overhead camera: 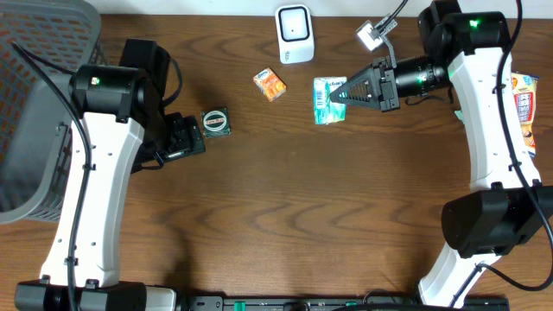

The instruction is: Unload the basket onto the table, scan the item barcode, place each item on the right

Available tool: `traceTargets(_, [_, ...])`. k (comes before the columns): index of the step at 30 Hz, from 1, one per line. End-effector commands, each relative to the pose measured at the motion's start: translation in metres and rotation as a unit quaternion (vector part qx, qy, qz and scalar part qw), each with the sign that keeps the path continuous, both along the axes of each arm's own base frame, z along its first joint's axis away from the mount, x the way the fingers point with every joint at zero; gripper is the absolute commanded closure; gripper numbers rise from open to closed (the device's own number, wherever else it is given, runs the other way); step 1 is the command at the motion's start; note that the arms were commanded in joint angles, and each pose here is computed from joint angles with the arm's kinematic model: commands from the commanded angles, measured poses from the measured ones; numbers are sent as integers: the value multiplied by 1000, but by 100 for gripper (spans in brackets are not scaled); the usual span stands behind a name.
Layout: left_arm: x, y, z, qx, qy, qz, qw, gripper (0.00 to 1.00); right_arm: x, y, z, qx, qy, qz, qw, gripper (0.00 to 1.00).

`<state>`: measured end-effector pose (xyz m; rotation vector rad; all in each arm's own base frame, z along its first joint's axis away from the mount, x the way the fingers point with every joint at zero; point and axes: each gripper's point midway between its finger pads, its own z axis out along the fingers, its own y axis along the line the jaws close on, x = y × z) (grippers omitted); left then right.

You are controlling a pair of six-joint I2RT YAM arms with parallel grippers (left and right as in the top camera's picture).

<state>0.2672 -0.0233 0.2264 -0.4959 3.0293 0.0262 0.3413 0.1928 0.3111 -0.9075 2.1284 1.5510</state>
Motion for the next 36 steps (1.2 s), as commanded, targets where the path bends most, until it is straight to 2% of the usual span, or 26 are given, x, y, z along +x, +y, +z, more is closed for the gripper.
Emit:
traceTargets(1, [0, 3, -1, 7, 3, 3, 1000, 2, -2, 10, 5, 21, -11, 15, 1000, 99])
traceTargets(36, [0, 3, -1, 7, 3, 3, 1000, 2, -9, 29, 5, 21, -27, 41, 999, 99])
